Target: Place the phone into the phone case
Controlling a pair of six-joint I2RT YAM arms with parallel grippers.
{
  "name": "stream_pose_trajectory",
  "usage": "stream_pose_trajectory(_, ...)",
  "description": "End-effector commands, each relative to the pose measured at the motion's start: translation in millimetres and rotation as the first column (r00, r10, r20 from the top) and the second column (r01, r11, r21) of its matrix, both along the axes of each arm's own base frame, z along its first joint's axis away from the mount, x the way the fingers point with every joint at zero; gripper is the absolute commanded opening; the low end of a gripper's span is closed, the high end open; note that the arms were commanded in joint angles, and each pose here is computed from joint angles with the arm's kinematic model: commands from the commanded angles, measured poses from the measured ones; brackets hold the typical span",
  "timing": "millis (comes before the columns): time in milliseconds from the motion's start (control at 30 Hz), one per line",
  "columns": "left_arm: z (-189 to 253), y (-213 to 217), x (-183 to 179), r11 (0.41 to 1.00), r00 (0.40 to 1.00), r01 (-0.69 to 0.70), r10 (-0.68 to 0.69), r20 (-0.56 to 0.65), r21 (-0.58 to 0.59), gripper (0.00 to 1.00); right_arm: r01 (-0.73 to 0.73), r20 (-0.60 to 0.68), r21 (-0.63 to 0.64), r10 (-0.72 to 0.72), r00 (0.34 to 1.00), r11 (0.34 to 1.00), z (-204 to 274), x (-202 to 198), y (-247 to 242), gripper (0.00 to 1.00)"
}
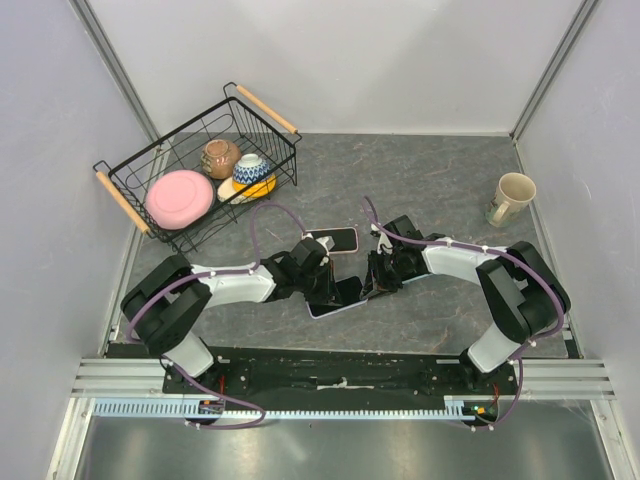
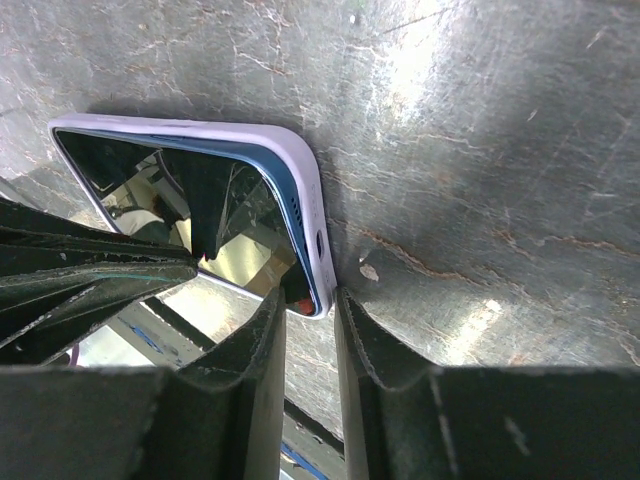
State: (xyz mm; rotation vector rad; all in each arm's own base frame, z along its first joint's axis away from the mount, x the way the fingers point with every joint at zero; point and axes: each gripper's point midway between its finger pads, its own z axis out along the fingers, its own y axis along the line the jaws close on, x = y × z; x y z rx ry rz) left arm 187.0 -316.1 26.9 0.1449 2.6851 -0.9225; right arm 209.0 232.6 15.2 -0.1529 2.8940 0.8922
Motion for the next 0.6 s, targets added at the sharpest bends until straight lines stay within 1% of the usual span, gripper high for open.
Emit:
stream_pose_trajectory(0, -22, 17, -5, 0.993, 0.999, -0.002, 0.006, -0.036, 0.116, 0.02, -0.013, -0.058, -0.14, 0.005, 0.998, 0.99, -40, -21, -21, 0.12)
stream_pose_trajectory(133, -22, 17, -3, 0.992, 1.0, 0.002, 0.002, -0.029, 0.126, 0.02, -0.015, -0.032, -0.193, 0.009, 0.999, 0.981, -43, -15, -29, 0.07)
stream_pose_trajectory(200, -16, 15, 0, 0.993, 1.0, 0.008, -0.006, -0.017, 0.12, 0.02, -0.021, -0.027, -0.233, 0.015, 1.0, 0.972, -43, -16, -34, 0.06)
stream_pose_trajectory(233, -13, 13, 0, 0.994, 1.0, 0.013, -0.011, -0.012, 0.112, 0.02, -0.017, 0.0, -0.262, 0.017, 1.0, 0.965, -43, -10, -39, 0.06)
stream_pose_trajectory(300, -2, 8, 3, 0.996, 1.0, 0.017, -0.018, 0.005, 0.083, 0.02, -0.016, 0.014, -0.3, 0.021, 1.0, 0.954, -41, -8, -45, 0.05)
stream_pose_trajectory(367, 3, 7, 5, 0.996, 1.0, 0.016, -0.017, 0.014, 0.083, 0.02, -0.011, 0.043, -0.323, 0.026, 0.999, 0.946, -37, -2, -48, 0.05)
stream_pose_trajectory(467, 11, 7, 10, 0.996, 0.999, 0.01, -0.014, 0.037, 0.091, 0.02, -0.025, 0.077, -0.287, 0.049, 0.996, 0.958, -24, 6, -39, 0.09)
stream_pose_trajectory(500, 14, 6, 11, 0.996, 0.999, 0.013, -0.017, 0.045, 0.091, 0.02, -0.026, 0.107, -0.263, 0.055, 0.993, 0.965, -16, 12, -34, 0.14)
stream_pose_trajectory(567, 18, 7, 13, 0.995, 0.998, 0.012, -0.017, 0.054, 0.095, 0.02, -0.031, 0.14, -0.219, 0.063, 0.988, 0.975, -4, 18, -25, 0.18)
